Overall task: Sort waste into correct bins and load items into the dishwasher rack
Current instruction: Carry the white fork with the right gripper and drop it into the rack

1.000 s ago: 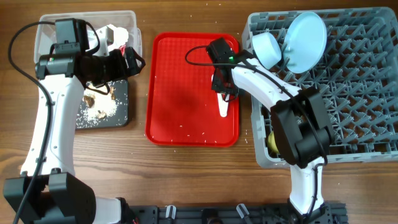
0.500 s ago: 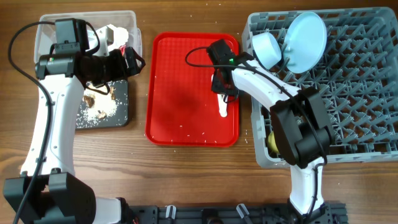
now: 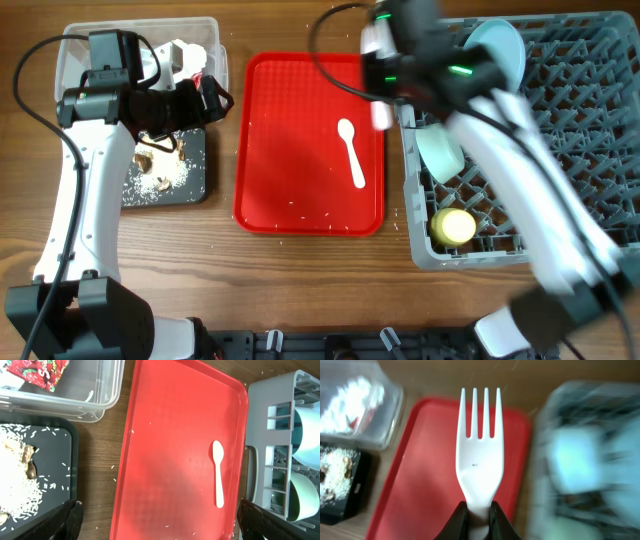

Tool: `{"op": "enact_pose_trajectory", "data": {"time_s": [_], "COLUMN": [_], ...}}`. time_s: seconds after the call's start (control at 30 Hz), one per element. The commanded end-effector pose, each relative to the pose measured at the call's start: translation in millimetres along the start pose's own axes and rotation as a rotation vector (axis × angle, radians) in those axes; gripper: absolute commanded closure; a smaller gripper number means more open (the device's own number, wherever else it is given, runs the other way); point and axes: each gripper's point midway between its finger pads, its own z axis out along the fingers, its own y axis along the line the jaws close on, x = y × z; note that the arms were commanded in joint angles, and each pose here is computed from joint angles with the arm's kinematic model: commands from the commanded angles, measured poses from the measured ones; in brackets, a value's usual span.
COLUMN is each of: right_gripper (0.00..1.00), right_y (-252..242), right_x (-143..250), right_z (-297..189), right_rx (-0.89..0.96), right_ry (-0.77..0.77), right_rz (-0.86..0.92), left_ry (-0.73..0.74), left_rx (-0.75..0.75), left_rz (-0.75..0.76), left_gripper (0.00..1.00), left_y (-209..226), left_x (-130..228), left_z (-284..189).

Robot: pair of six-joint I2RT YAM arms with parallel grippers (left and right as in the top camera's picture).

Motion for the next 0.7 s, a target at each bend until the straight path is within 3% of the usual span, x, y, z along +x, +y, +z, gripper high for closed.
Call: {"op": "enact_pose_trajectory", "data": {"time_s": [0.0,0.1,0.17,0.2,0.23,0.33,0.53,0.57,0.63,0.67], "right_gripper": [0.96,0.96,0.96,0.96,0.96,0.96,0.95,0.89,0.62,0.58], "right_y": [-82.9,-132.1,-168.0,-175.8,-171.1,-178.6,-183.3,-183.7,-184.3,-185.1], "right_x": [-4.5,12.5,37.9,56.7,92.5,132.8,179.5,180.8,181.1,177.7], "right_z": [-61.1,-76.0,-72.1,-61.2,-36.8,-16.8,16.4,19.0,22.0,23.6], "right_rx": [0.274,0.428,0.481,0.438,0.277,0.237,0.217,0.218,0.221,0.23], "right_ry": [-0.063,0.012,0.14,0.223,0.357,0.48,0.565,0.562,0.555,0.537], "right_rz": [-0.056,-0.047,-0.07,-0.108,-0.213,-0.21,-0.207,-0.206,-0.202,-0.184], "left_ry": [-0.016,-0.016,-0.016,-0.016,-0.015,-0.016,-0.016,-0.016,-0.016,-0.016], "left_rx": [0.003,0.003,0.003,0.003,0.003,0.003,0.003,0.003,0.003,0.003], "left_rz": [0.006,0.006,0.006,0.006,0.006,0.006,0.006,0.006,0.006,0.006], "left_gripper": [0.0,0.0,0.0,0.0,0.0,0.0,0.0,0.0,0.0,0.0], "left_y": [-1.7,-1.7,-1.7,-1.7,-1.6,-1.7,-1.7,-1.7,-1.7,-1.7], "left_x": [-3.2,-3.2,-3.2,-3.2,-3.1,-3.2,-3.2,-3.2,-3.2,-3.2], "left_z": [-4.4,-4.4,-4.4,-4.4,-4.4,-4.4,-4.4,-4.4,-4.4,-4.4]}}
